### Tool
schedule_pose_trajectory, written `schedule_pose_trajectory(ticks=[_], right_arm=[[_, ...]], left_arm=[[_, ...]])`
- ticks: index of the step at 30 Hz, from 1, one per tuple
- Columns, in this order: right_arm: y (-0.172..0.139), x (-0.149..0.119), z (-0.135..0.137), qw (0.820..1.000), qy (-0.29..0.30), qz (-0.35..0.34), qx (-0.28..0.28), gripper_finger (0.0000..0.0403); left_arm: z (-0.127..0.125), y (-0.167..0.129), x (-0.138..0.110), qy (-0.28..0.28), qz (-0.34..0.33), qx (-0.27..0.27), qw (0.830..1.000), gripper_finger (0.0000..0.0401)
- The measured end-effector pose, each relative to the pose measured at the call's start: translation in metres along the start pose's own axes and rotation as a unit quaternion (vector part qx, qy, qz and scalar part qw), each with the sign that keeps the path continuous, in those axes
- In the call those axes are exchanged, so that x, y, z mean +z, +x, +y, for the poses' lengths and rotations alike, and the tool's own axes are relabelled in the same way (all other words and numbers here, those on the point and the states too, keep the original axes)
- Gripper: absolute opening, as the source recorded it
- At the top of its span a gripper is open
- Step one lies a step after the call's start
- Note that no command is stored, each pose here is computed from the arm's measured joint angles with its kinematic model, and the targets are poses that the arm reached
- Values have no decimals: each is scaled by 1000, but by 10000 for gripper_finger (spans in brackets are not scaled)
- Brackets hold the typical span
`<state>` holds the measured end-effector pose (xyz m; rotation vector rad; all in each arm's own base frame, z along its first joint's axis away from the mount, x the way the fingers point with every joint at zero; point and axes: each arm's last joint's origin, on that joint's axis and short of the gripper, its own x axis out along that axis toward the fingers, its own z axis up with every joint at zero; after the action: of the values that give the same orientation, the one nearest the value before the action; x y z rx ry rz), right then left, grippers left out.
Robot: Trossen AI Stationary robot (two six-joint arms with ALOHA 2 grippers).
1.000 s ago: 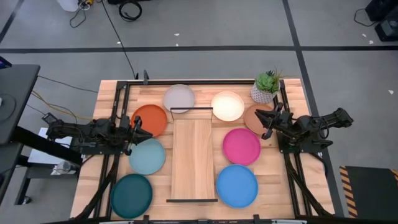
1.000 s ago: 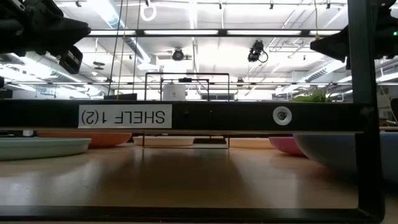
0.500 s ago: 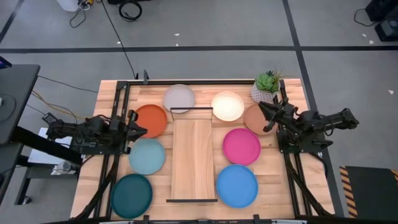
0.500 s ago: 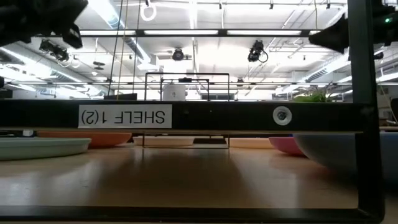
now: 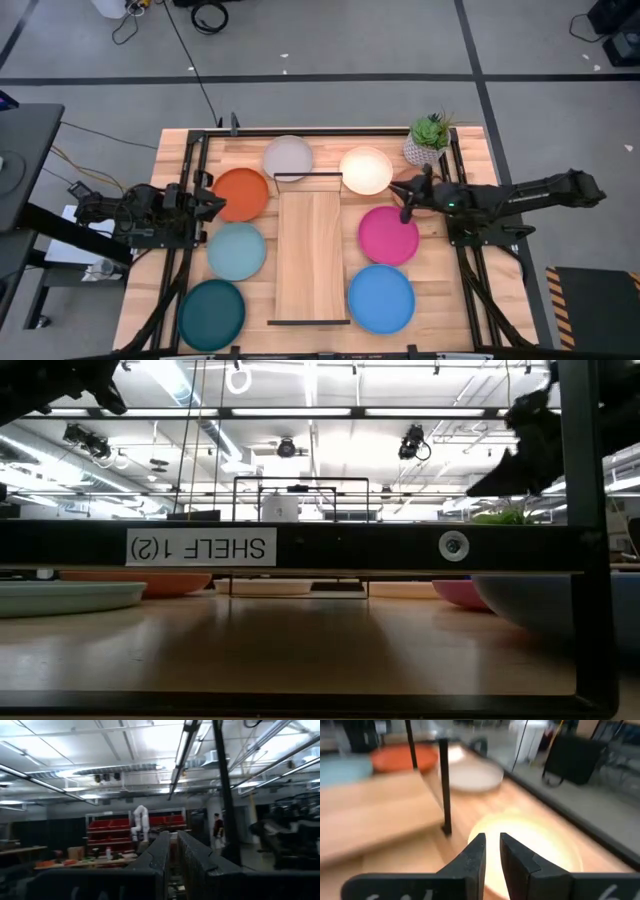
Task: Place and stack plates onto a shelf
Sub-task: Put the light orange plate on the shelf
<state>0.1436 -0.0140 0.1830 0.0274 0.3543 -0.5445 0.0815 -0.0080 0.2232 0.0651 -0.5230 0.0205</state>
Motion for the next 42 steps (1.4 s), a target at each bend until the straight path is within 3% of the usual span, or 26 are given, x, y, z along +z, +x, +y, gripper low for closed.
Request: schedule_pose_trajectory(ticks=[9,17,24,31,35,42], right_arm=[[42,4,2,991,-16,132,11,62],[75,13,6,971,-70,227,25,75],[102,10,11,949,-148,275,35,136],[116,-1,7,935,-164,310,55,191],[120,-6,4,931,-163,323,54,181],[125,-12,0,924,-164,339,59,124]], left_arm=[[3,0,-1,8,9,49,999,41],[2,0,-7,13,44,49,998,41],[1,-1,-14,15,77,44,996,41],[1,-2,-19,6,102,42,994,41],[1,-2,-20,7,106,41,993,41],[1,-2,-20,7,106,41,993,41]])
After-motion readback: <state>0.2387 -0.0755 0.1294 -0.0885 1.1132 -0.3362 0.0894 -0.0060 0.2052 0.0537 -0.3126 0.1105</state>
